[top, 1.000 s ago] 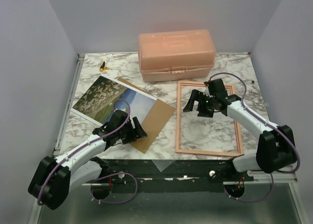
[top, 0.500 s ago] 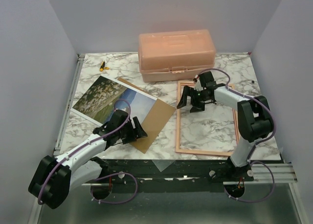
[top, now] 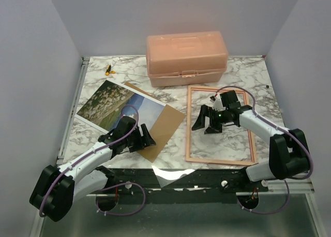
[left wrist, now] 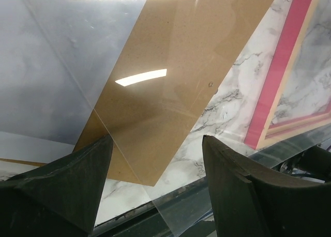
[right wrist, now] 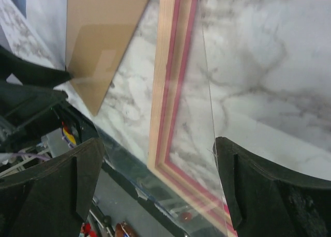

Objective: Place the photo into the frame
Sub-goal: Adjust the photo frame item at the center of the board.

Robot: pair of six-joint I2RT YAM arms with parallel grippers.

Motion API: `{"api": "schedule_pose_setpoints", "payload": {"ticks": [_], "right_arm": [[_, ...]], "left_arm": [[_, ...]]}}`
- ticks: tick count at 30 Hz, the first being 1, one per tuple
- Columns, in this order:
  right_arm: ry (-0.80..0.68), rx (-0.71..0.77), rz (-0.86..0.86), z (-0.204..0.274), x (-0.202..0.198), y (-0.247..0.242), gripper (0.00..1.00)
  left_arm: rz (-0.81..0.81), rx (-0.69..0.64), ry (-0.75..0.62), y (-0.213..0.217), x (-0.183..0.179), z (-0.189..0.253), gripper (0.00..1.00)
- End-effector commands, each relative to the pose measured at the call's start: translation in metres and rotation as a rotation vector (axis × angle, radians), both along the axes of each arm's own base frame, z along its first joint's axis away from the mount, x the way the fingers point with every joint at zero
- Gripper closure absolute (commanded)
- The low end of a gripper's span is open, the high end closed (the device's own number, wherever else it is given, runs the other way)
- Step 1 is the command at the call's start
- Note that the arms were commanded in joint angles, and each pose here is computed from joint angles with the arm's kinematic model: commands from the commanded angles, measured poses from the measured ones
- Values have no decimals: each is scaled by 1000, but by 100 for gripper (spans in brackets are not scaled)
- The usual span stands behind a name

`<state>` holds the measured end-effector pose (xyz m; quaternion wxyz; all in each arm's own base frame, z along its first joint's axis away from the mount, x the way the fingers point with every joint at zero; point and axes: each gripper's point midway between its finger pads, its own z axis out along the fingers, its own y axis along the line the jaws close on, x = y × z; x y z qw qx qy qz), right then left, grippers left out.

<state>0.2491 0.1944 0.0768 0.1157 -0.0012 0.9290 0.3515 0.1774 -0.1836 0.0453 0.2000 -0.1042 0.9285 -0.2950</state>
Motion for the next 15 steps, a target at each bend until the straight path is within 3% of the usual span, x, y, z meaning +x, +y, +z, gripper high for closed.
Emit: {"api": "schedule_pose_setpoints", "payload": {"ticks": [1,6,11,15], "right_arm": [[94,60,3,6,-46,-1,5],[151,-49,-44,-13,-72,-22,0],[70,-198,-132,-11,-32,-38,0],[37,-223,-110,-16,-4,-35,0]], "left_arm": [[-19,34,-1,4,-4,-1,28],[-19,47,6,5,-4,-4,28],[-17,62,29,7,-7,-12,28],[-13,68,29,10,-9,-14,28]]}}
